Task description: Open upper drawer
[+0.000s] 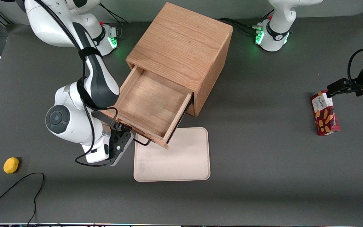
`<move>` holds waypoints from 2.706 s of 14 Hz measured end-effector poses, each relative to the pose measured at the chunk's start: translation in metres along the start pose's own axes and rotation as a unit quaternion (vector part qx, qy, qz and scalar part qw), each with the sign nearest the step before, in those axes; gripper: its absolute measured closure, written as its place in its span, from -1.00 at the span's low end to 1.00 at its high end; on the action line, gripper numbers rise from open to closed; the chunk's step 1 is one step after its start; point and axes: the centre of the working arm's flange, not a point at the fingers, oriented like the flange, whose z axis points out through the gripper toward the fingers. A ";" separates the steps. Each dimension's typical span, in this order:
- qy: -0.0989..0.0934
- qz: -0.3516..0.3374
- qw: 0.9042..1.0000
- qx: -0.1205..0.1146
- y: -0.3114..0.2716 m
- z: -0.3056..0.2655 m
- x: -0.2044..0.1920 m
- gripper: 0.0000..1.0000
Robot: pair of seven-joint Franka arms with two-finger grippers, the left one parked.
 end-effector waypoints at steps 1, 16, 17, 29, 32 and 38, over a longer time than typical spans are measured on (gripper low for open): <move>0.001 -0.001 1.000 -0.001 0.001 0.000 0.000 -1.00; -0.002 -0.004 1.000 0.004 0.013 -0.021 -0.001 -1.00; -0.003 -0.004 1.000 0.005 0.012 -0.028 0.000 -1.00; 0.042 0.137 0.989 -0.020 0.002 -0.157 -0.031 -1.00; 0.037 0.215 0.976 -0.017 -0.006 -0.183 -0.055 -1.00; 0.004 0.371 0.928 -0.036 -0.012 -0.219 -0.122 -1.00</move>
